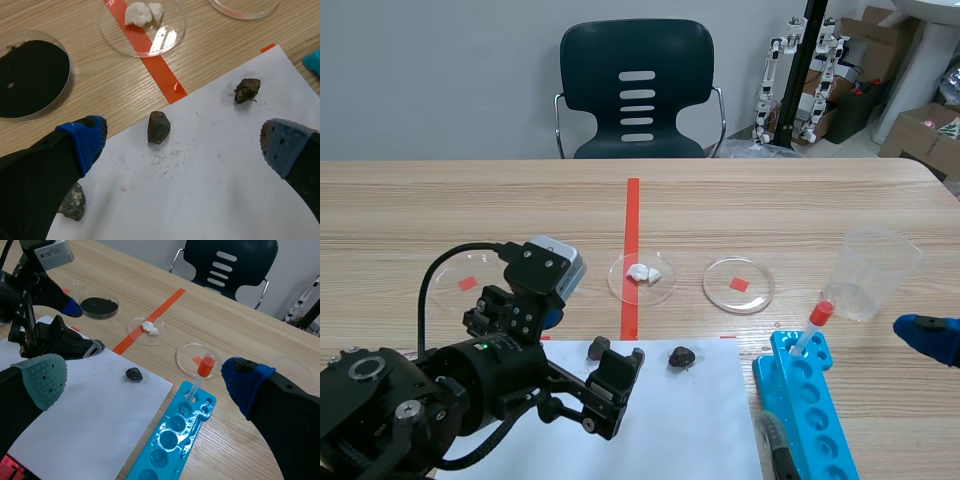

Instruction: Return to the home posture

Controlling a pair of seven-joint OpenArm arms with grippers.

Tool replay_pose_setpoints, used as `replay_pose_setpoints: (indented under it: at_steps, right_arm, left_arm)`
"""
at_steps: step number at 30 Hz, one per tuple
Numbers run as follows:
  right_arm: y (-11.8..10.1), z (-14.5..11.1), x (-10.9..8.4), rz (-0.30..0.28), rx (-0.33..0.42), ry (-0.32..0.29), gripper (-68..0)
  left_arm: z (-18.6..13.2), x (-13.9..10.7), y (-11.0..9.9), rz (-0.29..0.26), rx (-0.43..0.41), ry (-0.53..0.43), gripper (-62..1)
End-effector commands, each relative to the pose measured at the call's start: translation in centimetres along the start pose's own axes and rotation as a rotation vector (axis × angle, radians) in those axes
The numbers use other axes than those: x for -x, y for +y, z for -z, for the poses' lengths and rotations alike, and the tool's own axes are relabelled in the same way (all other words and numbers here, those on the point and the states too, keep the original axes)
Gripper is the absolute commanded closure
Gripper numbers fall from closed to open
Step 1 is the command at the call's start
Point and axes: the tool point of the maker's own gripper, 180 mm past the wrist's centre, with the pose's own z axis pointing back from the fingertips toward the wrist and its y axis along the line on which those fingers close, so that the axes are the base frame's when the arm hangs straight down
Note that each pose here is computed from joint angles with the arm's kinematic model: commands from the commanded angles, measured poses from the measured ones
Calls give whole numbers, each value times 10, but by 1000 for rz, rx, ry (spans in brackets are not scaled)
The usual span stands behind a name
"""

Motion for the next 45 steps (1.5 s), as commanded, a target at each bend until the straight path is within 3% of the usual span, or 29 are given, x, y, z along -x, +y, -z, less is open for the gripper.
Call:
replay_pose_setpoints:
  at_steps: [1,21,25,34,39,45]
  right_arm:
    - [-4,2,-10,-6,10,-35,-655]
    - [-4,2,-10,-6,10,-35,-655]
    - [-4,2,-10,-6,10,-35,-655]
    - [-4,2,-10,-6,10,-35,-655]
    - [-4,2,-10,-5,10,-35,-655]
    - [-4,2,-10,-6,10,-35,-655]
  left_arm:
    - [1,-5,1,-5,1,-20,-623]
    - [0,-5,1,-5,1,-20,-623]
    - [-5,-10,-2,-6,4,-56,-623]
    - [-53,-33,3,14,-23,-228,-623]
    - [-85,-40,5,42,12,-305,-623]
    - [-121,-41,15,71,-14,-307,-623]
